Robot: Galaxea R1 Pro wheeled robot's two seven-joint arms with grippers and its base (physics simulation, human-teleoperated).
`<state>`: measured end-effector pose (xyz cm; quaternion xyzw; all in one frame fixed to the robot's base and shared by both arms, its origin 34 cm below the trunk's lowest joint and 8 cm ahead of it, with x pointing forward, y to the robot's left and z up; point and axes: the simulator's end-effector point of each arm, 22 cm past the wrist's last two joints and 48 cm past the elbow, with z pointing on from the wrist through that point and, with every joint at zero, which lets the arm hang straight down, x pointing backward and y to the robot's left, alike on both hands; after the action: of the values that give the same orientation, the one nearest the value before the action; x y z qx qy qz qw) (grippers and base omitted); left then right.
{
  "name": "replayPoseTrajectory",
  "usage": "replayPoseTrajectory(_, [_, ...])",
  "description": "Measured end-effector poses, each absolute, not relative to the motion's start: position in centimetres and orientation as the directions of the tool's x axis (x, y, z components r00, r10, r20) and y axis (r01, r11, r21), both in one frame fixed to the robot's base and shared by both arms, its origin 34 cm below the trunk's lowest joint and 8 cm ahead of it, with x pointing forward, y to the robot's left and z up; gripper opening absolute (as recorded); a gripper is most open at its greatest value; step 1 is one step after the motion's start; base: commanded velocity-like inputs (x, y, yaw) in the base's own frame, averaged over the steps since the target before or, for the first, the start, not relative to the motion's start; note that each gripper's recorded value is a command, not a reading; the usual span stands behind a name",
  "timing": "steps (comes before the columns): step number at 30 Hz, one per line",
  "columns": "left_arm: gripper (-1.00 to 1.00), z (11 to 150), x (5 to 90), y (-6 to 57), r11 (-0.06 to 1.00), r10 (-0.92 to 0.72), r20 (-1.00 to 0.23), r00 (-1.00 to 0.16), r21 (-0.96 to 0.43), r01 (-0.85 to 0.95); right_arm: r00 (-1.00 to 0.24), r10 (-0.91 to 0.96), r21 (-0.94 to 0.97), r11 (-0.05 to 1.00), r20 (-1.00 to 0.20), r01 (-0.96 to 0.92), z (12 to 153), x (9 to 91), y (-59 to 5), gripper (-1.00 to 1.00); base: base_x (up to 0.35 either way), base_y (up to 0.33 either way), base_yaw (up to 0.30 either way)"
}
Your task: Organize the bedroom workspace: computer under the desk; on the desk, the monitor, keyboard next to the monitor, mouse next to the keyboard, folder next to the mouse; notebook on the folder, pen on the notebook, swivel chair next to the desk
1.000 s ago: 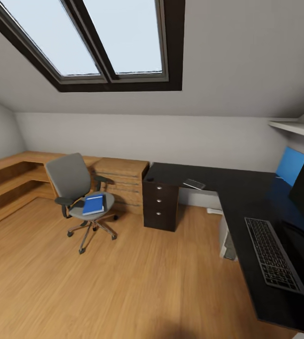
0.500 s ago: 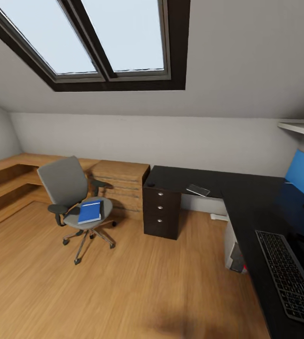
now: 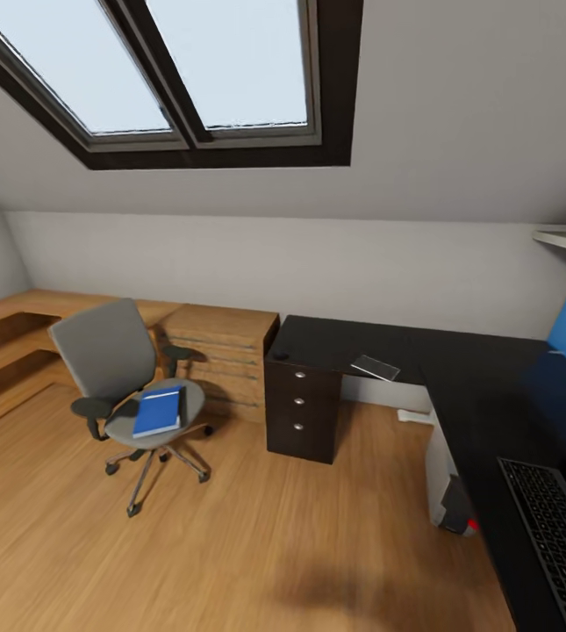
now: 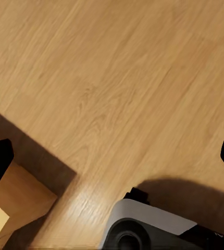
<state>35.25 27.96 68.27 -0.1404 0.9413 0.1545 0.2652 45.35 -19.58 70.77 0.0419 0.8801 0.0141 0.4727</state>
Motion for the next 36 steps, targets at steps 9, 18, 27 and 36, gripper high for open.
replayPoseTrajectory(9, [1.0,69.4,37.1,27.3,0.915,-0.195,-0.573,-0.796,0.187,-0.358,-0.484,0.122,0.106,0.992,-0.867,0.061,73.1,48.5,-18.2,1.0,0.328,0.0,0.0])
replayPoseTrajectory(18, [1.0,75.5,44.4,25.6,0.931,-0.216,-0.649,-0.73,0.087,-0.354,-0.459,0.14,0.083,0.986,-0.877,0.142,79.8,61.2,-17.8,1.0,0.328,0.0,0.0])
replayPoseTrajectory(27, [1.0,86.0,53.8,25.1,0.945,-0.247,-0.689,-0.681,-0.016,-0.327,-0.55,0.075,0.018,0.994,-0.832,0.11,91.1,73.9,-13.6,1.0,0.328,0.0,0.0])
replayPoseTrajectory(36, [1.0,87.9,56.7,26.1,0.926,-0.352,-0.643,-0.68,-0.137,-0.35,-0.595,0.117,0.02,0.986,-0.795,0.166,95.2,77.1,-15.3,1.0,0.328,0.0,0.011])
